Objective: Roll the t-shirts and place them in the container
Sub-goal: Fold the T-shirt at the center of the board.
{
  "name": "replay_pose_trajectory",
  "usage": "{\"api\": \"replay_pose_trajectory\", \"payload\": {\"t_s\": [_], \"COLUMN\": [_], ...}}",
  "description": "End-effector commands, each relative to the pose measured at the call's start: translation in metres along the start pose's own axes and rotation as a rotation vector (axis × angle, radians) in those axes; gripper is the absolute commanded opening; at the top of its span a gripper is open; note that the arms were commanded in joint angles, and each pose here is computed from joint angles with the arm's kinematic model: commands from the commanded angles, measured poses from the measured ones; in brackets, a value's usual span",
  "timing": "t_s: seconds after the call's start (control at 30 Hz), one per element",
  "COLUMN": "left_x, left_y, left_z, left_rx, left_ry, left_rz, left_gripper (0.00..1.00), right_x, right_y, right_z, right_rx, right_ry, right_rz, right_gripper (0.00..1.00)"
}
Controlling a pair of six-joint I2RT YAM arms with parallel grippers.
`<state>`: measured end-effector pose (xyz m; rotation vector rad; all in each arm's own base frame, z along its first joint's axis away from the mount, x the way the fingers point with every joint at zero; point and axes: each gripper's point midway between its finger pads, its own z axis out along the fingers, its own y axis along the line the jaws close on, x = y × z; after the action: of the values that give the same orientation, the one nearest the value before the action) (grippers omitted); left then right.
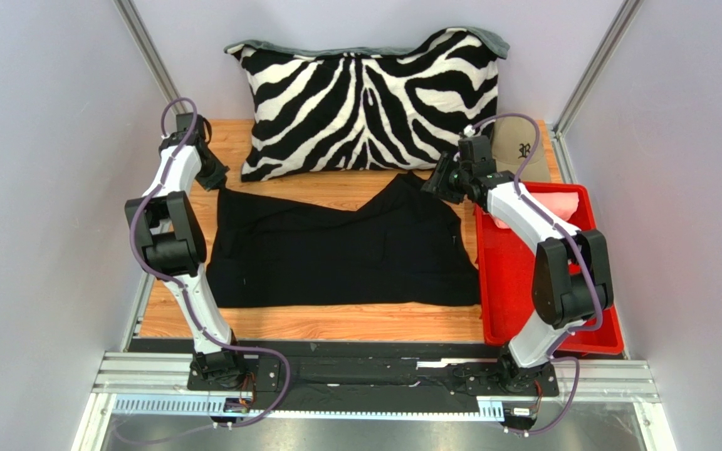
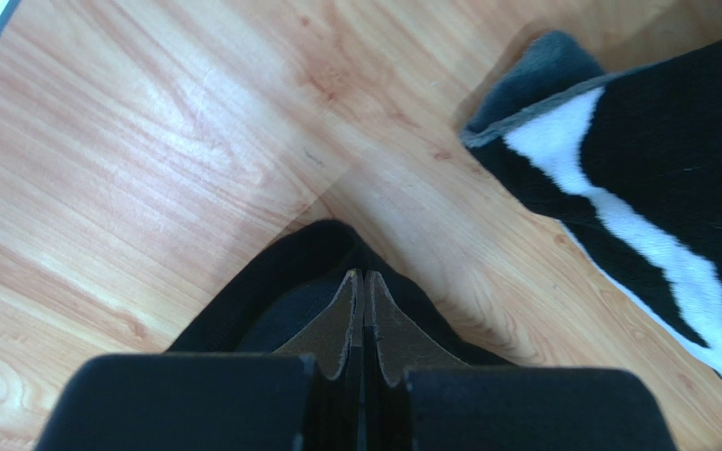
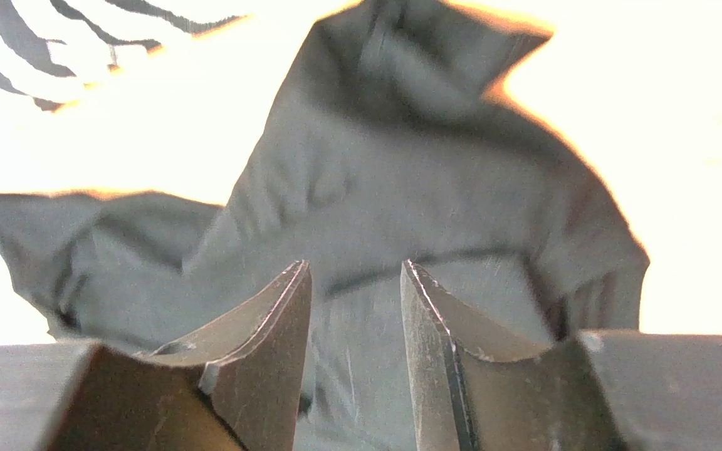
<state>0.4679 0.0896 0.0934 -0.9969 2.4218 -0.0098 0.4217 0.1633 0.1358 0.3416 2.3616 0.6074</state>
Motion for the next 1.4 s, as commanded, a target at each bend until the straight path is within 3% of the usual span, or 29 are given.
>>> {"api": "replay_pose_trajectory", "payload": {"t_s": [0.0, 0.33, 0.9, 1.0, 1.03, 1.13, 1.37], "left_x": [-0.03, -0.034, -0.032, -0.031, -0.03, -0.032, -0.036], "left_y": [-0.019, -0.041, -0.046, -0.045, -0.045, -0.045, -0.046], "left_z": [-0.026, -0.018, -0.012, -0.012, -0.011, -0.013, -0.018], "left_rx": [0.089, 0.175, 0.198, 0.194, 0.195, 0.194, 0.195], "left_ry": [-0.064, -0.043, -0.031, -0.029, -0.028, -0.036, -0.051], "left_rz": [0.043, 0.048, 0.042, 0.036, 0.035, 0.033, 0.034], "left_gripper": [0.0, 0.0, 0.0, 0.0, 0.0, 0.0, 0.0], "right_x": [-0.056, -0.08, -0.063, -0.063, -0.063, -0.074, -0.112], "right_y": [-0.002, -0.02, -0.066, -0.067, -0.066, -0.059, -0.032], "right_z": [0.005, 0.054, 0.106, 0.108, 0.109, 0.105, 0.068], "right_rx": [0.021, 0.076, 0.222, 0.22, 0.218, 0.205, 0.17], "right_ry": [-0.143, -0.155, -0.097, -0.096, -0.097, -0.115, -0.208], "right_rz": [0.033, 0.064, 0.089, 0.095, 0.094, 0.09, 0.041], "right_gripper": [0.44, 0.5, 0.5, 0.34, 0.21, 0.0, 0.0]}}
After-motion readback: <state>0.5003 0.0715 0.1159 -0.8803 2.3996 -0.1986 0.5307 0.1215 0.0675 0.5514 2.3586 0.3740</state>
